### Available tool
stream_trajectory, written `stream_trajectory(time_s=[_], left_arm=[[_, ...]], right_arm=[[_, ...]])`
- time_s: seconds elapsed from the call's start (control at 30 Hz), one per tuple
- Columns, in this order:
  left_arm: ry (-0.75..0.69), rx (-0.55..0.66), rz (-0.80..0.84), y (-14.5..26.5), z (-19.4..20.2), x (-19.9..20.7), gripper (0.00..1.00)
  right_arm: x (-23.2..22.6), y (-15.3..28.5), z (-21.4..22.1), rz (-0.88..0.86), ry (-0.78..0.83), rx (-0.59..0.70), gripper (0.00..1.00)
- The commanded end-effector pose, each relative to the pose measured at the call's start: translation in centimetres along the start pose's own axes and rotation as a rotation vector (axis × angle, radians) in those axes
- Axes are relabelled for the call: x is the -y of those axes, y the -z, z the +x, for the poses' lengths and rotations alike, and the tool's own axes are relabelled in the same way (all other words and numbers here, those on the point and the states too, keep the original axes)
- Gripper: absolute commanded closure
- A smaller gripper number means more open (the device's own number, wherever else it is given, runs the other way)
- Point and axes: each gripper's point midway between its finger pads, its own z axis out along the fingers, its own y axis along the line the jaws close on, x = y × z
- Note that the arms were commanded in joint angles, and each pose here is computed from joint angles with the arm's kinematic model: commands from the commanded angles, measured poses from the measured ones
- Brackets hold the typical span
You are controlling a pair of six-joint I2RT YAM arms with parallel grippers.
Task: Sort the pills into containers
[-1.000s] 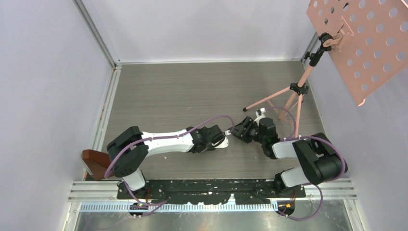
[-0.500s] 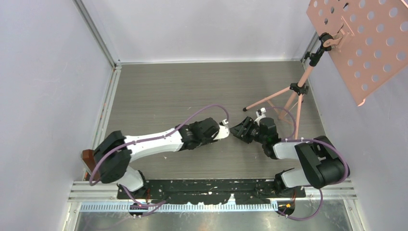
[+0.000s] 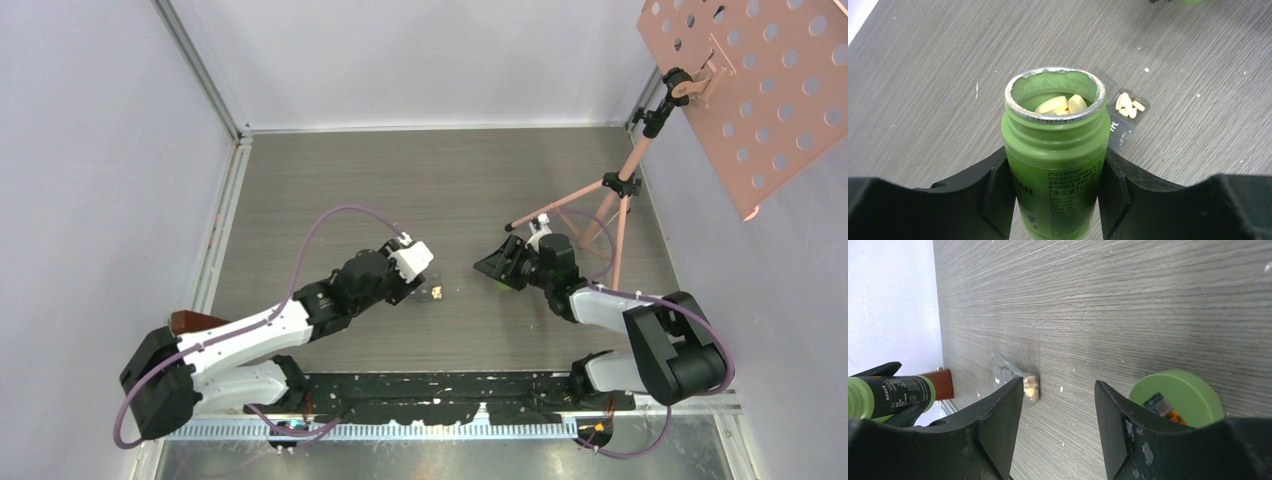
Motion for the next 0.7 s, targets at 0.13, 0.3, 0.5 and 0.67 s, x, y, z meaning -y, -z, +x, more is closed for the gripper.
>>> stream_trajectory(time_s=[0.13, 0.3, 0.5, 0.67], left_arm=[[0.203, 0.456, -0.01, 1.7, -7.6, -1.3, 1.0], [0.214, 0.551, 0.055, 2.3, -8.6, -0.5, 1.0], [0.171, 0.635, 0.288, 4.0, -9.3, 2.6, 1.0], [0.201, 0.661, 0.401, 5.5, -8.8, 3.3, 1.0]], right_arm=[[-1.9, 0.2, -1.2, -0.035, 0.12, -0.017, 0.37], [-2.0, 0.4, -1.1, -0.03, 0.156, -0.045, 0.34], [-1.0, 1.6, -3.0, 0.122, 0.247, -0.019, 0.32], [-0.9, 3.0, -5.3, 0.225, 0.315, 0.039, 0.16]])
